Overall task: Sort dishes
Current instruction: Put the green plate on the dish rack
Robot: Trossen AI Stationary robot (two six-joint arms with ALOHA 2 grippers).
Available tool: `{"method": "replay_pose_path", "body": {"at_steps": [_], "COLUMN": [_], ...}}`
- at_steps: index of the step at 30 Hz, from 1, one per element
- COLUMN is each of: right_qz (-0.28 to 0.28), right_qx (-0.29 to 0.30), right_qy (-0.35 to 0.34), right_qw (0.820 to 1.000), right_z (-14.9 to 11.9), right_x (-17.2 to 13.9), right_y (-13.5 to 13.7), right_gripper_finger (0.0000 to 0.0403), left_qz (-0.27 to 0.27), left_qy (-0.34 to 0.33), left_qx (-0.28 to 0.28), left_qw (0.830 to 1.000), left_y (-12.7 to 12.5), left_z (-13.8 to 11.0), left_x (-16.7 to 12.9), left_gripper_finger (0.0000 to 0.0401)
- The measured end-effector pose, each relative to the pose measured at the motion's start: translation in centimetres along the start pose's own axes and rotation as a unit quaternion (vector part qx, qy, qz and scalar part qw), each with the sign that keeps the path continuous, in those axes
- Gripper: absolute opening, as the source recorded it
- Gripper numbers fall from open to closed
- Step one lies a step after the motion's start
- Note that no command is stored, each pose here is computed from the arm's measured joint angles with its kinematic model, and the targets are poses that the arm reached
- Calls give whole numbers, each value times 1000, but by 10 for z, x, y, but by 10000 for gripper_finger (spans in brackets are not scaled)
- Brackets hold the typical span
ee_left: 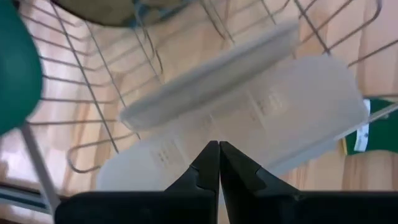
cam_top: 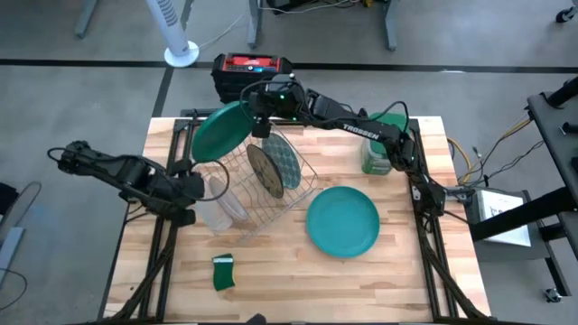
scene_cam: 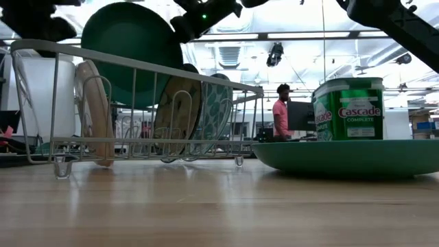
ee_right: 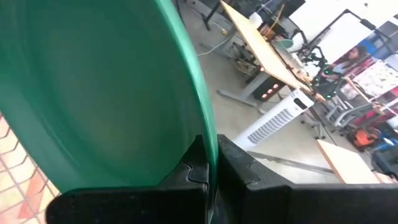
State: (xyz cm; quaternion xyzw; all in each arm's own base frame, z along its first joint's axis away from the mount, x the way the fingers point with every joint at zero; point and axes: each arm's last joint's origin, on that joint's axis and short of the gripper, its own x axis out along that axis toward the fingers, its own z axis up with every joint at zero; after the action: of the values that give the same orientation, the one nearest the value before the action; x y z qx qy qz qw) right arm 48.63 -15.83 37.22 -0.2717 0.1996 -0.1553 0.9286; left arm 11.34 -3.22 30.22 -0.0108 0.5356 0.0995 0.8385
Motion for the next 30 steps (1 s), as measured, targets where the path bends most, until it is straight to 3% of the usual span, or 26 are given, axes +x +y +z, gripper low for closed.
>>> {"method": "replay_pose_path", "body": {"at_steps": [9,17,24,30], "right_qz": [2,21,40,40], "right_qx": [-15,1,4,-6], "right_qy": [21,28,26,19], "right_qw": [1000,999,999,999], "right_z": [-10,-30,-40,-45], "right_x": [1,3,6,11], "right_y": [-9,-30,-36,-34], "right_gripper_finger": [2,2,2,2], "left_qz": [-25,-61,-50,-20], "left_qy": [47,63,86,78], "left_qx": [-25,-67,-96,-89], "left_qw": [998,994,990,993], "left_y": [-4,-4,-4,-5], "left_z": [-12,-11,-14,-15], "left_x": [21,12,15,24], "left_gripper_finger": [0,0,0,0]}}
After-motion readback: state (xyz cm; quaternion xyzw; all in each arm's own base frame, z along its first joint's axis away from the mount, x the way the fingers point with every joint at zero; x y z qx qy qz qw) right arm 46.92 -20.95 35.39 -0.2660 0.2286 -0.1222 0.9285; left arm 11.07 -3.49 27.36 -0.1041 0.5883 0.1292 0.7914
